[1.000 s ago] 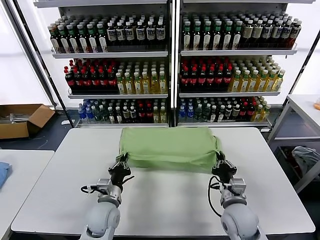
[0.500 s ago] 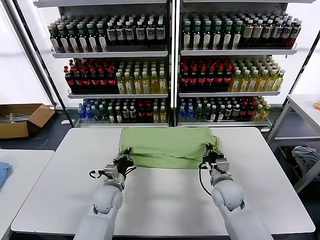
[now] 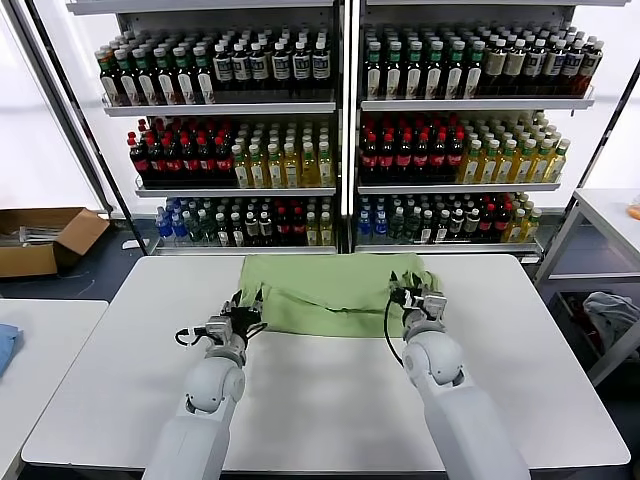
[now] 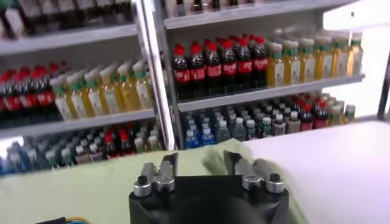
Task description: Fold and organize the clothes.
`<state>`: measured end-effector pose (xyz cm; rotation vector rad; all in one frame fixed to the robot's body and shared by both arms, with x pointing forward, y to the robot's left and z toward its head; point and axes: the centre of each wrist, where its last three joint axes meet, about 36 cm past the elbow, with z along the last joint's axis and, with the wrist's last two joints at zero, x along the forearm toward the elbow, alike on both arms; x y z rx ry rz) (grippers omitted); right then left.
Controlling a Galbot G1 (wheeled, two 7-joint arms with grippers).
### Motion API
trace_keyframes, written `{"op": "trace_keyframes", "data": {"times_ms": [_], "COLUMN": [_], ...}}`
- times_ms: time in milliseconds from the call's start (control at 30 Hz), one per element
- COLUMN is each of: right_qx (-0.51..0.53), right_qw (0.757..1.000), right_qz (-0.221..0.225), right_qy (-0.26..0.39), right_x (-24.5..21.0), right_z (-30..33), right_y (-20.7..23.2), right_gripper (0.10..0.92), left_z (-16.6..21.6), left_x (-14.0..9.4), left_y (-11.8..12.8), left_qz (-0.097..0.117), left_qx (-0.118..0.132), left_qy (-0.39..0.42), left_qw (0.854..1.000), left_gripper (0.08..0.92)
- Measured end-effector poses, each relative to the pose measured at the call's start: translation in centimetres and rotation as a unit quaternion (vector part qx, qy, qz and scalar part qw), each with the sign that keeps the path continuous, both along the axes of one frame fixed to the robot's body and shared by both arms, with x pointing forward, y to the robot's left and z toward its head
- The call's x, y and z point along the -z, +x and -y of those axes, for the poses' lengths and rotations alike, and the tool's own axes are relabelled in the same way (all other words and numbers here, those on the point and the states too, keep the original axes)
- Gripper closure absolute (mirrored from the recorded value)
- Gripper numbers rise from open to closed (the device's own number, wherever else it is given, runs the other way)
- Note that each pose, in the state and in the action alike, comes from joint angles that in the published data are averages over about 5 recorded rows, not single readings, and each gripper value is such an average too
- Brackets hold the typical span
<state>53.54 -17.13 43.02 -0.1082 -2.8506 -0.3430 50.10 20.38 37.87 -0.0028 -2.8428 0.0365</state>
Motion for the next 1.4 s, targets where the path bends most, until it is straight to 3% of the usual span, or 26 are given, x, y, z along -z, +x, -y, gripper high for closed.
{"op": "trace_keyframes", "data": {"times_ms": [133, 333, 767, 1233, 1400], "right_qx": [0.009, 0.015, 0.024, 0.023, 0.022], "right_qw": [1.0, 0.999, 0.991, 0.984, 0.983], "right_qz": [0.002, -0.009, -0.059, -0.104, -0.114], "right_qy": [-0.001, -0.037, -0.118, -0.142, -0.144], "right_x": [-0.6, -0.4, 0.7, 3.1, 3.8], "right_z": [0.4, 2.1, 5.2, 5.8, 5.7], "right_y": [-0.9, -3.5, -7.3, -8.3, -8.2], "right_gripper": [0.211, 0.2, 0.2, 0.204, 0.298], "left_z": [0.0, 0.0, -0.5, -1.1, -1.3], "left_x": [-0.5, -0.8, -0.2, 1.4, 2.0], "left_y": [-0.6, -2.0, -3.7, -3.7, -3.4], "left_qz": [-0.005, -0.009, -0.023, -0.046, -0.056], "left_qx": [-0.007, -0.009, -0.013, -0.013, -0.013], "left_qy": [0.006, 0.015, 0.037, 0.055, 0.058], "left_qw": [1.0, 1.0, 0.999, 0.997, 0.997], "left_gripper": [0.321, 0.188, 0.177, 0.177, 0.183]}}
